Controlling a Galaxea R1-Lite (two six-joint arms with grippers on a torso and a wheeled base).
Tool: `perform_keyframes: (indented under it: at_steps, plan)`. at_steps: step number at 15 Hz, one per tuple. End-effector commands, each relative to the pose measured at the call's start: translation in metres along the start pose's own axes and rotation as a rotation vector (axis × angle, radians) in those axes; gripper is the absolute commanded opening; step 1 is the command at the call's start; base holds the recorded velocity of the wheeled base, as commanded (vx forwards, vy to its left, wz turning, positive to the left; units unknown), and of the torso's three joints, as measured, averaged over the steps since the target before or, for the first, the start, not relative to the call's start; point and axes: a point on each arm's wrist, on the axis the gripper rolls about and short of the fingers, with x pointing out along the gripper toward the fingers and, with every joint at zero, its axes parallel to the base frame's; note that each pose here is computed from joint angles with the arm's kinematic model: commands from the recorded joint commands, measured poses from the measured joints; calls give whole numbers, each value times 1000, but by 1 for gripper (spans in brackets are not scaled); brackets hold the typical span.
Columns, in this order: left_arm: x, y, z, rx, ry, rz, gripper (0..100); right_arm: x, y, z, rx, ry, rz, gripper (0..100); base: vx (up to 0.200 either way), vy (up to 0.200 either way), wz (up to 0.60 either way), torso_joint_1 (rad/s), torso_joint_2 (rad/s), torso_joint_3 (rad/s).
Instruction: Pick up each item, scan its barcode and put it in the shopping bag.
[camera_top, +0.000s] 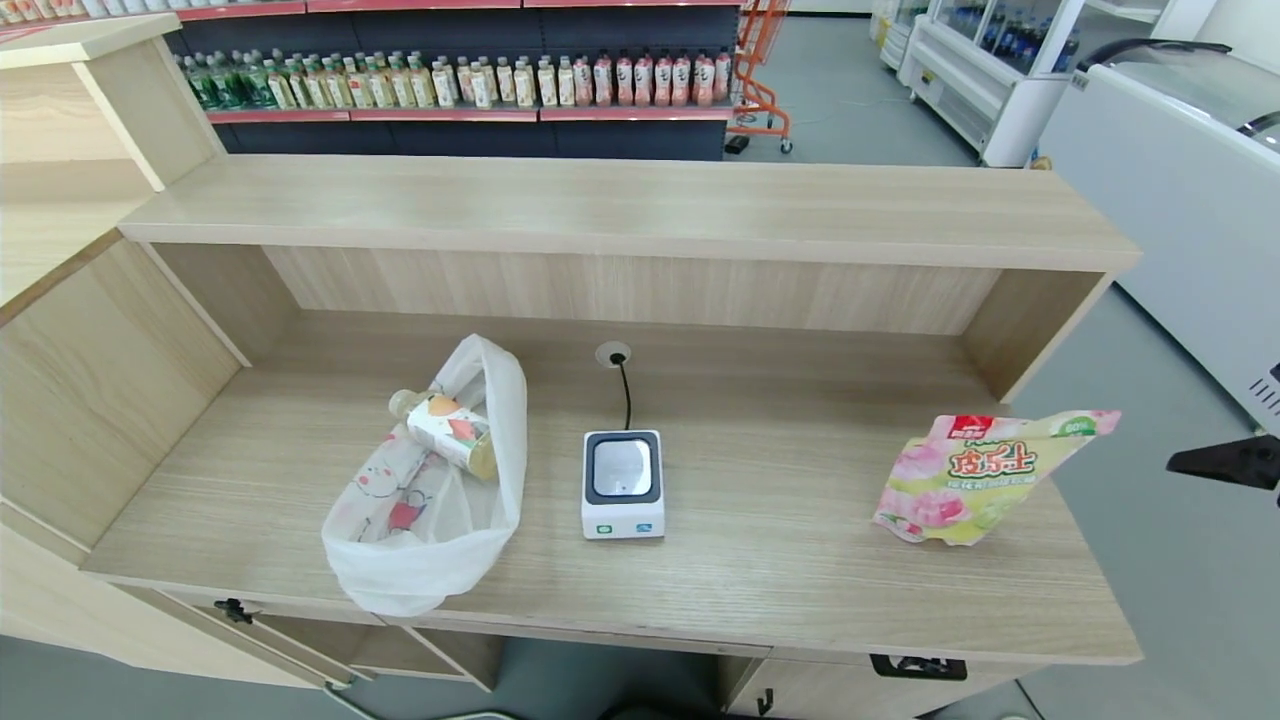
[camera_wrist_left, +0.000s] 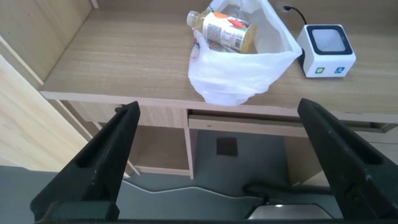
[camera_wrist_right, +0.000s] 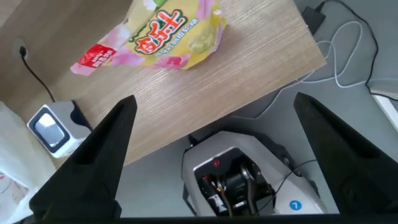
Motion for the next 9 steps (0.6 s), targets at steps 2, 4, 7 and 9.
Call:
perform_keyframes:
  at_steps: [2,4,7,9]
  plan:
    - [0,0,0,-1,-2,1,100,10,2,6,38,18,-12,100,0,0,0,0,0,0]
    - [0,0,0,4,-2,1,100,13,3,8,51,20,-14,100,200,-200,0,2,2,2]
    - [0,0,0,1,-2,1,100,14,6,13,65,12,-7,100,133,-133,0,-3,0,3]
    - [0,0,0,1,-2,1,100,18,10,20,130,9,-6,100,0,0,0,0,0,0]
